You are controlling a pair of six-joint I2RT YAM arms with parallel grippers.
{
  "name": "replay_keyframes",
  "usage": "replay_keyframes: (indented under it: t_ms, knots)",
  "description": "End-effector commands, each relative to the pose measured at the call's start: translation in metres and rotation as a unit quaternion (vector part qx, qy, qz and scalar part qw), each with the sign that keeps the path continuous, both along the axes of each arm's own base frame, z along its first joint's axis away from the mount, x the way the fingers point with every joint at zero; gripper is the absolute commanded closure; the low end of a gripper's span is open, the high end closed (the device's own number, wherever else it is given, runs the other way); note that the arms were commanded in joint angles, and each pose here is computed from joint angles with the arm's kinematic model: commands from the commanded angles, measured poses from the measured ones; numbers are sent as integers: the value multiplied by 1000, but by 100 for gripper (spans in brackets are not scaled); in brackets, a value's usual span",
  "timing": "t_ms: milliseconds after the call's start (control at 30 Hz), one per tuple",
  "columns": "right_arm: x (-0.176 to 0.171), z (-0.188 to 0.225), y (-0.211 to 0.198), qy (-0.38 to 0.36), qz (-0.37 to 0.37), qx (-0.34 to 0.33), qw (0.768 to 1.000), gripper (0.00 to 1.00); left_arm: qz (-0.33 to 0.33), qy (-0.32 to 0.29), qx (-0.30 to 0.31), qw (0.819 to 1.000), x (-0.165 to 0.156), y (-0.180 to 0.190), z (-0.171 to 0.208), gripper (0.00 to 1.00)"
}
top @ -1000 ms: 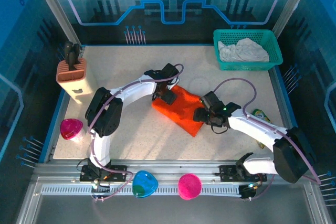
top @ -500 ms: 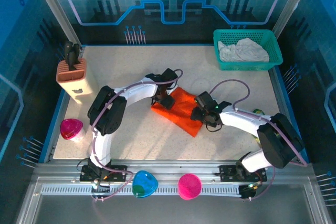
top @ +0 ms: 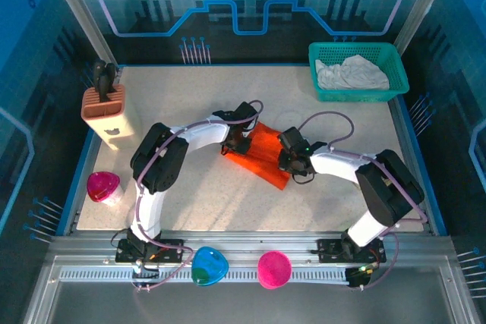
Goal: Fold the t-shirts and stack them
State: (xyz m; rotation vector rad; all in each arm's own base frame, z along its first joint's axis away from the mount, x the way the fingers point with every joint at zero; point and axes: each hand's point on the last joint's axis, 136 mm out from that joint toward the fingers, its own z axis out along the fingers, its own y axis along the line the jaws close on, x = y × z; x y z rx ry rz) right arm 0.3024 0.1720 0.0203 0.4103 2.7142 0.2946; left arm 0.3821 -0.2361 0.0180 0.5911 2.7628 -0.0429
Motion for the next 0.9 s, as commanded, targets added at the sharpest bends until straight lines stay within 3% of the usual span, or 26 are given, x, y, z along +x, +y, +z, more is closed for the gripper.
replay_keyframes:
  t_ms: [0, 167, 433, 867]
  knots:
    - [5, -14, -7, 23, 20, -16, 999, 91, 73, 33, 42, 996, -13, 46, -27, 91]
    - [33, -8, 1, 15, 63, -24, 998, 98, 108, 34, 34, 993, -5, 57, -31, 100]
    - [78, -8, 9, 12, 102, -18, 995, 100, 159, 25, 12, 987, 29, 73, -27, 100]
    - [205, 0, 2, -26, 153, -25, 988, 100, 171, 4, -35, 985, 145, 67, -9, 100]
